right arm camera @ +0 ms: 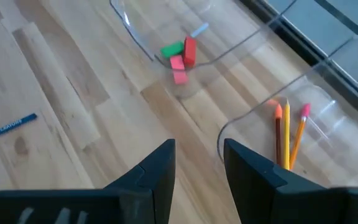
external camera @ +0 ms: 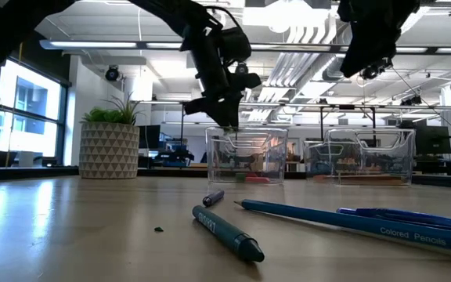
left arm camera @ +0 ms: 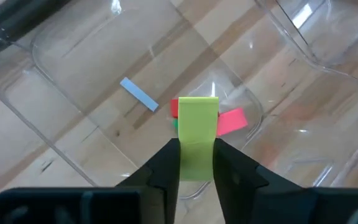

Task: Sort crayons/erasers/pens/pencils in bins
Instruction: Put the light green eraser into the top right transparent bin, then put the blue pen into the bottom left transparent bin

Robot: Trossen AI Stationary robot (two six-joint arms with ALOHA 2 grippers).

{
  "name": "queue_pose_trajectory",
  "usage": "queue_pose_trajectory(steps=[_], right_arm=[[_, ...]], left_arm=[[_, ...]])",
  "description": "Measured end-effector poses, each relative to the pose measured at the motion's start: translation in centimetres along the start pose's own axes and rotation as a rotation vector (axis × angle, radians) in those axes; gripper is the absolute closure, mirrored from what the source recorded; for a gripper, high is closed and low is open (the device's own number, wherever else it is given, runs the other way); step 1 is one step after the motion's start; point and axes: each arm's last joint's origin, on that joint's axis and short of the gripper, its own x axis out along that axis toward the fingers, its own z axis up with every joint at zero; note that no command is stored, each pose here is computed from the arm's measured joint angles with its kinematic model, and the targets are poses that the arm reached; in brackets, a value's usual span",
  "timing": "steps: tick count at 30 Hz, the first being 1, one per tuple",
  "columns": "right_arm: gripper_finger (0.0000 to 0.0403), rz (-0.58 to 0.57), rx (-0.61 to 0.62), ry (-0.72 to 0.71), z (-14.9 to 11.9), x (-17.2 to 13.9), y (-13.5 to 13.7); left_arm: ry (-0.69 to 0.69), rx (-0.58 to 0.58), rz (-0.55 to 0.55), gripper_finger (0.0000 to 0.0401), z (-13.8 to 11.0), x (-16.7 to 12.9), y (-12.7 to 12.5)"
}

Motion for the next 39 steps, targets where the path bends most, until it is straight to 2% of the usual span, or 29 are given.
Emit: queue_pose_trajectory(steps=[8, 14, 19, 25, 31, 34, 39], right_arm=[[0.0274, -0.018, 0.022, -0.049, 1.1, 0.4, -1.2], [0.0274, 0.0, 0.018, -0.07, 1.4, 0.5, -1.2], [0.0274, 0.041, -0.018, -0.118, 1.9, 0.4, -1.0], [0.0274, 0.086, -0.032, -0.161, 2.4, 0.3, -0.7], [0.0274, 0.153, -0.017, -0.222, 3.1, 0.2, -0.4], [0.0274, 0.168, -0.014, -0.239, 3.3, 0.1, -0.3], [0.0274, 0.199, -0.028, -0.251, 4.1, -0.4, 0.3]], left_arm=[[-0.015, 0.0, 0.03, 0.0259, 0.1, 0.0, 0.1], [-0.027, -0.009, 0.025, 0.0244, 0.3, -0.4, 0.4], [-0.072, 0.003, 0.015, 0.0243, 0.7, -2.8, 1.0], [-0.147, 0.093, 0.01, 0.0243, 0.3, -7.6, 0.9], [-0.168, 0.15, 0.106, 0.0243, -1.7, -10.5, 0.2], [-0.134, 0.145, 0.123, 0.0243, -3.8, -9.9, 0.0], [-0.134, 0.114, 0.087, 0.0243, -6.6, -9.0, -0.1]])
